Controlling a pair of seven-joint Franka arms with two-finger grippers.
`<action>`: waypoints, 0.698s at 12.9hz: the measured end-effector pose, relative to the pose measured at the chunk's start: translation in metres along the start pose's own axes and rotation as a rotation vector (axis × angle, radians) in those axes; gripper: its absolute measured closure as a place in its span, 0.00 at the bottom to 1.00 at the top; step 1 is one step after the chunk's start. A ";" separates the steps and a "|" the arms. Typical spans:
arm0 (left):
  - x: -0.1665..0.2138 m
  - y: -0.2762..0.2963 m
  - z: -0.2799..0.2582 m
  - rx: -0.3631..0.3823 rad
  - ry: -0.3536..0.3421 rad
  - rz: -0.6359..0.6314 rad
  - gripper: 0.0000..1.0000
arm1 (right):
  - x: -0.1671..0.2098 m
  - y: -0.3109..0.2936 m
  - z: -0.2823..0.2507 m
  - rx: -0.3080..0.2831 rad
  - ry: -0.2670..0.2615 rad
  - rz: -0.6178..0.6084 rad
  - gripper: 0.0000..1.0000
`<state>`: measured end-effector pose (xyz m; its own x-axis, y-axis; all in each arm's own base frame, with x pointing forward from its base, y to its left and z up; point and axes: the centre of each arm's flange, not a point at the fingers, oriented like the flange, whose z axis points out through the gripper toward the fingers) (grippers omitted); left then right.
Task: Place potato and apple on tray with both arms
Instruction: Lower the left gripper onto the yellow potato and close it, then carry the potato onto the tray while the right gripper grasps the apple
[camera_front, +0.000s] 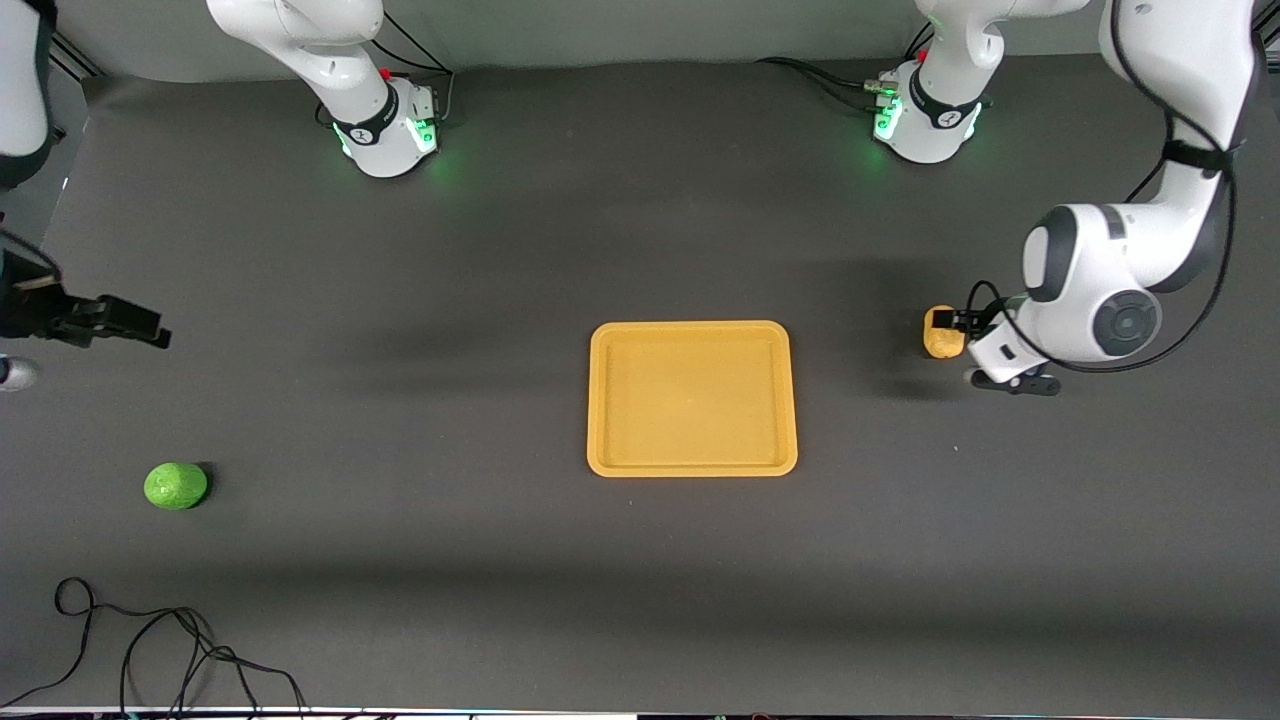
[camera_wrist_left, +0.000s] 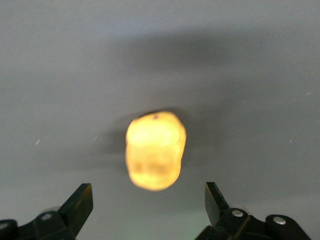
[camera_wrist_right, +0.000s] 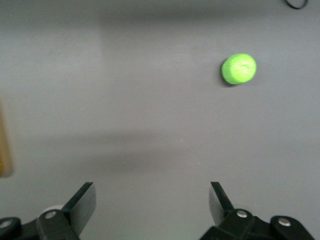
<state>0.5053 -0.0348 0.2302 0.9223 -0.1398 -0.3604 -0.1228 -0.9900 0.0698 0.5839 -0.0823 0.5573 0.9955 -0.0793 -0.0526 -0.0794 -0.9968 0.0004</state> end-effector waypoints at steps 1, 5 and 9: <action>0.005 0.010 0.010 0.005 0.012 0.017 0.00 | 0.004 0.021 0.005 0.000 0.008 -0.002 0.00; 0.003 0.022 0.046 0.019 -0.014 0.075 0.04 | 0.025 0.126 0.020 -0.005 0.036 -0.033 0.00; 0.000 0.001 0.046 0.010 -0.016 0.081 0.07 | 0.078 0.160 0.052 -0.014 0.046 -0.065 0.00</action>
<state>0.4880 -0.0370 0.1877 0.9034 -0.2192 -0.3685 -0.2003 -0.9757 0.0894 0.6463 -0.2481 0.5009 0.9999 -0.0144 -0.0073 -0.0143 -0.9998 0.0121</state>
